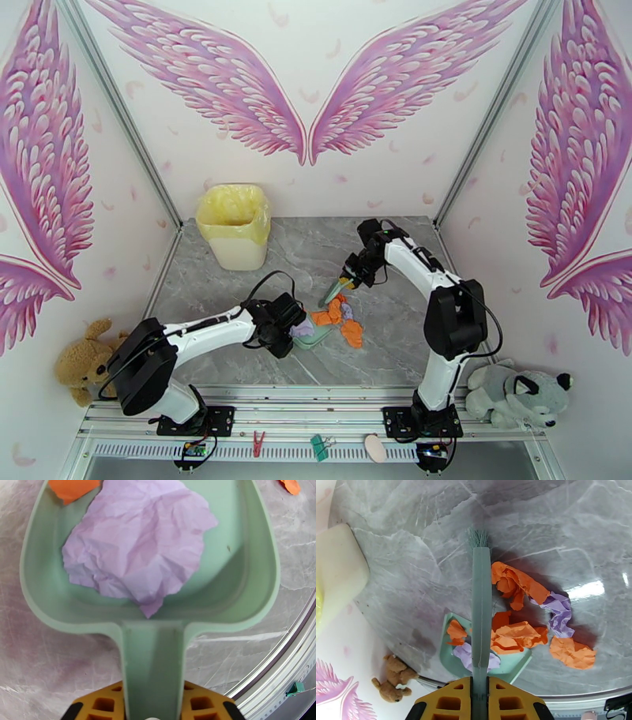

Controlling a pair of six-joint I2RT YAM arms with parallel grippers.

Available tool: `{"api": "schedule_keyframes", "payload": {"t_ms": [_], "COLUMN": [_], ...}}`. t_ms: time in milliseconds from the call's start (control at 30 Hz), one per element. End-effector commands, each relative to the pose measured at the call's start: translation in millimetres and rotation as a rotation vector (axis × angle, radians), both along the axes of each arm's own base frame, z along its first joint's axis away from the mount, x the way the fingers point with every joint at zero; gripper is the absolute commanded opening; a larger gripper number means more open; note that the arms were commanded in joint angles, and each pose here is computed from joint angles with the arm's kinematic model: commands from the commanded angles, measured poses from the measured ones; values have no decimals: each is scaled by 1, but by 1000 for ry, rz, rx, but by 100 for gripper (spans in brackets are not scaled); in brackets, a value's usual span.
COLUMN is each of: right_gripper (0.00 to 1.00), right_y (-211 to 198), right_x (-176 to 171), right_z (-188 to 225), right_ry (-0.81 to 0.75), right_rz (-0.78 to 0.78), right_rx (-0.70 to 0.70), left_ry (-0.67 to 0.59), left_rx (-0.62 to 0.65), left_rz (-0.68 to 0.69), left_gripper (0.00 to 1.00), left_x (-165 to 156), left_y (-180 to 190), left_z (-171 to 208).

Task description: Sweep away the paper scraps from the table

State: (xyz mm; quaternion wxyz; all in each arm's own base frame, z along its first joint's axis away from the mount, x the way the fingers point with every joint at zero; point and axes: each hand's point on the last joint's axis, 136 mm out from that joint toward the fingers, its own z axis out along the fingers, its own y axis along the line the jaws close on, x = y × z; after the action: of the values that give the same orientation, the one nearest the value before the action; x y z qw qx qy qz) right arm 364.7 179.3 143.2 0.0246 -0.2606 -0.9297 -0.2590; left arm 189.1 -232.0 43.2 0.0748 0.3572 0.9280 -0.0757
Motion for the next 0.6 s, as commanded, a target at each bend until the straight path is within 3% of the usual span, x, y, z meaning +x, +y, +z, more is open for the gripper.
{"api": "schedule_keyframes", "payload": {"t_ms": [0,167,433,567], "right_gripper": [0,0,0,0], "right_y": [-4,-33,-111,-114], "right_x": [15,17,13,32], "right_z": [40,70,59,46], "right_ry": [-149,-202,-136,-109], "right_rz": [9,118,509,698], "right_rx": [29,-132,-699,-903], "left_ry": [10,17,19,33], "left_rx": [-19,-7,7,-7], "left_rz": [-49,-116,-155,-141], "left_gripper": [0,0,0,0], "left_x": [3,4,11,10], "left_y": [-8,-12,-12,-16], "left_z": [3,0,-6,-10]}}
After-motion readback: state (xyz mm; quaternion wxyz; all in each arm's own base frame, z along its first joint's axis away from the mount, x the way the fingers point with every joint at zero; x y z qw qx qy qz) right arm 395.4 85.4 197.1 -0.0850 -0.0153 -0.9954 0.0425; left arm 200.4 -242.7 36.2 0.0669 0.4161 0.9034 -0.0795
